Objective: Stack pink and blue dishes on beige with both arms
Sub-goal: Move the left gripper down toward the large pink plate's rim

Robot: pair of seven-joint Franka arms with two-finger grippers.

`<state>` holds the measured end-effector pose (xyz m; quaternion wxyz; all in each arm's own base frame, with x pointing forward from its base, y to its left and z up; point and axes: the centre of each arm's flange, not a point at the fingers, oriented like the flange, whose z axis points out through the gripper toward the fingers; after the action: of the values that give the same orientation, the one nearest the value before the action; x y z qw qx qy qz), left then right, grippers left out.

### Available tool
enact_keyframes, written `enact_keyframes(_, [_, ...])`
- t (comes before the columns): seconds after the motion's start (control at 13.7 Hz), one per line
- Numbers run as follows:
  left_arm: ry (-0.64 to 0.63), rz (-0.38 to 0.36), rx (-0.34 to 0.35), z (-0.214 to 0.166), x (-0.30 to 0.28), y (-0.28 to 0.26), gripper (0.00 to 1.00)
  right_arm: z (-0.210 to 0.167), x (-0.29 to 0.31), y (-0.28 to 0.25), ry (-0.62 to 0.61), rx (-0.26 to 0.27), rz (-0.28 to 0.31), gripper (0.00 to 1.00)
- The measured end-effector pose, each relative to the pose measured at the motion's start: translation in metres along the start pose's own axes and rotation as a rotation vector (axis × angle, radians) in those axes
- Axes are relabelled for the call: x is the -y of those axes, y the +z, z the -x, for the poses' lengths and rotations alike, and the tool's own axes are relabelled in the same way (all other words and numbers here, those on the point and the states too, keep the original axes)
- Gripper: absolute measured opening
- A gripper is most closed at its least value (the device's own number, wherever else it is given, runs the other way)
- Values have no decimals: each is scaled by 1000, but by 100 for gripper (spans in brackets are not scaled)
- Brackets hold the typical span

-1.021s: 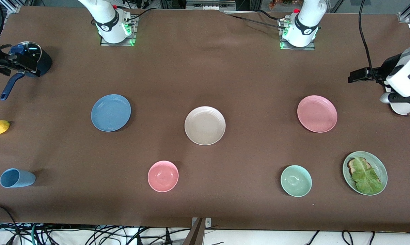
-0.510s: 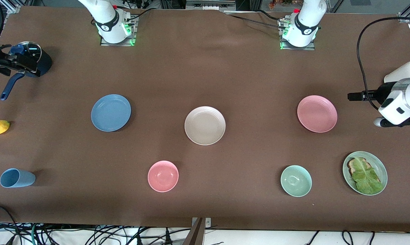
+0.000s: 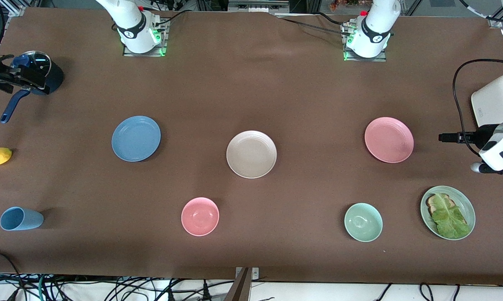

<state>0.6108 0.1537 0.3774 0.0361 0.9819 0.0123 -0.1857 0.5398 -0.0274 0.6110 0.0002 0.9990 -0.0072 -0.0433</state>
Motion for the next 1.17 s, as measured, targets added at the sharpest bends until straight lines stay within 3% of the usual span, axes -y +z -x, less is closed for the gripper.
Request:
enact_keyframes(0.66, [56, 87, -111, -2, 42, 98, 100, 0, 0, 0, 0, 0, 0, 100])
enact_keyframes(1.17, [32, 122, -234, 31, 43, 174, 100, 0, 0, 0, 0, 0, 0, 100])
